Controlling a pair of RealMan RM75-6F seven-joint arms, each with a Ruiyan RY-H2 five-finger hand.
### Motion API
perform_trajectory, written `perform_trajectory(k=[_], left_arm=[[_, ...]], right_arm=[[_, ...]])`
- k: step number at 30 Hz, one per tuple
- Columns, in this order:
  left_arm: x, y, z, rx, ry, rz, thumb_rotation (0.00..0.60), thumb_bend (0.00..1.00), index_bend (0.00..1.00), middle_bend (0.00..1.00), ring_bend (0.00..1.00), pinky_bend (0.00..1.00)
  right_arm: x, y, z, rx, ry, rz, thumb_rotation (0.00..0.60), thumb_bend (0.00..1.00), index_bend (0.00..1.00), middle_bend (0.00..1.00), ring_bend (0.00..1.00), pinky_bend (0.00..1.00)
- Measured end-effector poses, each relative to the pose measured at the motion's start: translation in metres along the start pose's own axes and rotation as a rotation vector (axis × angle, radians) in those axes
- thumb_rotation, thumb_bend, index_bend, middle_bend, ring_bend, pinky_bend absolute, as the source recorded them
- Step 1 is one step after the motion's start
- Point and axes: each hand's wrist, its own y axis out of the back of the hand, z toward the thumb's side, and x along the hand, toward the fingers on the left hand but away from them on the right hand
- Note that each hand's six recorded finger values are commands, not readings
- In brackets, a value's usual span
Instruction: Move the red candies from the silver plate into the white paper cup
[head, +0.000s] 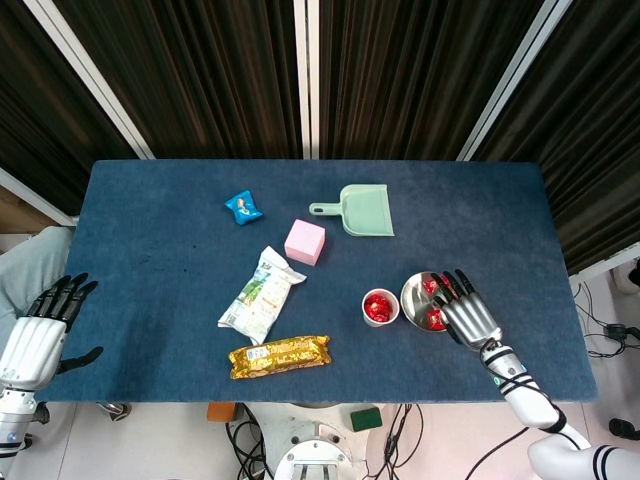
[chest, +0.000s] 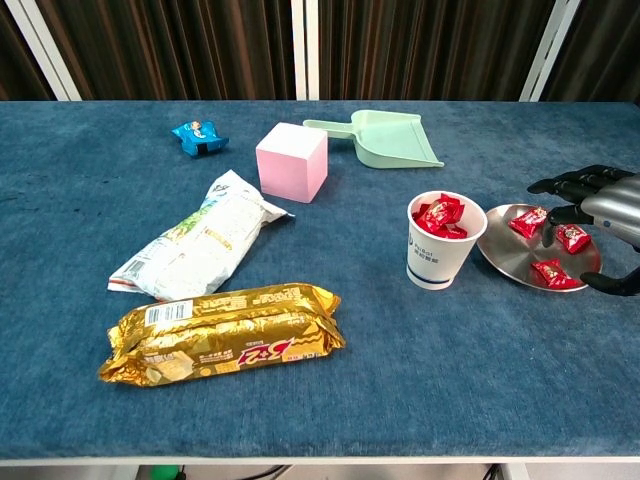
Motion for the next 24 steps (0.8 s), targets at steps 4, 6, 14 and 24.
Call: perform_trajectory(k=[4, 6, 14, 24], left_arm=[[0.000, 0.000, 0.000, 0.000, 0.000, -0.001, 0.600, 0.09, 0.11, 0.07, 0.04, 0.18], [0.000, 0.000, 0.000, 0.000, 0.001, 0.000, 0.600, 0.09, 0.11, 0.07, 0.04, 0.18], [0.001, -0.001, 0.000, 0.002, 0.003, -0.003, 0.600, 0.09, 0.11, 0.07, 0.04, 0.18], [0.002, -0.001, -0.001, 0.002, 0.007, -0.005, 0.600, 0.09, 0.11, 0.07, 0.04, 0.18]], right_arm=[[-0.004, 0.001, 0.004, 0.017, 0.012, 0.007, 0.600, 0.34, 0.37, 0.00, 0.00, 0.00], [-0.006, 0.002, 0.006, 0.031, 0.017, 0.011, 0.600, 0.34, 0.37, 0.00, 0.00, 0.00], [-0.012, 0.009, 0.013, 0.093, 0.040, 0.024, 0.600, 0.33, 0.32, 0.00, 0.00, 0.00], [-0.014, 0.012, 0.012, 0.159, 0.040, 0.047, 0.600, 0.21, 0.27, 0.00, 0.00, 0.00]])
